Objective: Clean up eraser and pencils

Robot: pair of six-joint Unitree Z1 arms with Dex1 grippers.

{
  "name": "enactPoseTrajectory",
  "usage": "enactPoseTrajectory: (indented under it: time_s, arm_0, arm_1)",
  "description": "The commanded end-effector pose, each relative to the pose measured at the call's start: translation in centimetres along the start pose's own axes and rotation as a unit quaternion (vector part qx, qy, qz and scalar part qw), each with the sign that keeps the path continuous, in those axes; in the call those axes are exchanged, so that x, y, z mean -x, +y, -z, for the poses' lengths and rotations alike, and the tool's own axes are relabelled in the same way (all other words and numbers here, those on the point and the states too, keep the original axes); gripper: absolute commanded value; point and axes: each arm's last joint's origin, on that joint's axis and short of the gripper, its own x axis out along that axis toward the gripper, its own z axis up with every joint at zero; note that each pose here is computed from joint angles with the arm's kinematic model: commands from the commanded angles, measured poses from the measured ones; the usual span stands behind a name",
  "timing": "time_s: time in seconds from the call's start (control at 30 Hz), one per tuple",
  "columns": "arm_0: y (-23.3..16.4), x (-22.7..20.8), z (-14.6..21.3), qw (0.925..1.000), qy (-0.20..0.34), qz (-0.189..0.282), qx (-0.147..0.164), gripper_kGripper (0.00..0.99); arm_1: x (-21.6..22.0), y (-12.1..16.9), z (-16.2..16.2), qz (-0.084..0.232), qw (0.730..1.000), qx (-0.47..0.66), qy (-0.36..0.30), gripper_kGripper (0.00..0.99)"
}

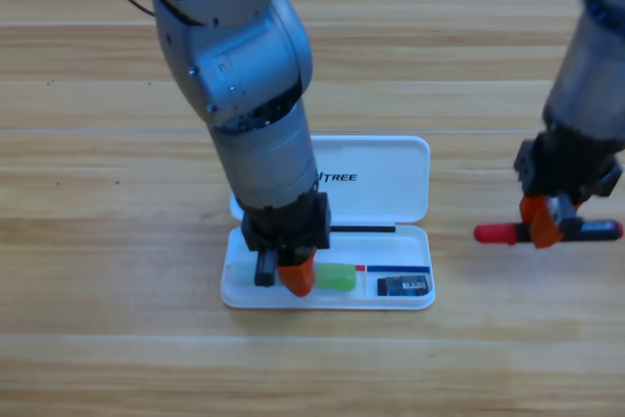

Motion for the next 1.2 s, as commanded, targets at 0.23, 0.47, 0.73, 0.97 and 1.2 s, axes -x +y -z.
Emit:
enactPoseTrajectory:
  time_s: [0.23, 0.47, 0.73, 0.97, 1.2]
  arm_0:
    - [-0.23, -2.82, -0.82, 0.9996, 0.024, 0.014, 0.000, 0.078]
    - [-0.10, -2.78, -0.99, 0.9997, 0.022, 0.012, 0.001, 0.080]
    - [0.09, -2.32, -1.24, 0.9999, 0.015, 0.006, 0.003, 0.081]
    - [-0.08, -2.55, -1.00, 0.9997, 0.020, 0.010, 0.003, 0.081]
    - [-0.29, -2.50, -0.57, 0.9996, 0.026, 0.011, 0.009, 0.522]
  arm_1:
    - [0.58, 1.65, 0.28, -0.003, 1.000, 0.010, 0.015, 0.000]
    - [0.48, 1.54, 0.20, -0.003, 1.000, 0.010, 0.015, 0.000]
    - [0.39, 1.37, 0.10, -0.002, 1.000, 0.010, 0.016, 0.000]
    - [0.13, 1.16, -0.05, -0.004, 1.000, 0.010, 0.018, 0.000]
    - [0.02, 1.08, -0.10, -0.004, 1.000, 0.010, 0.019, 0.000]
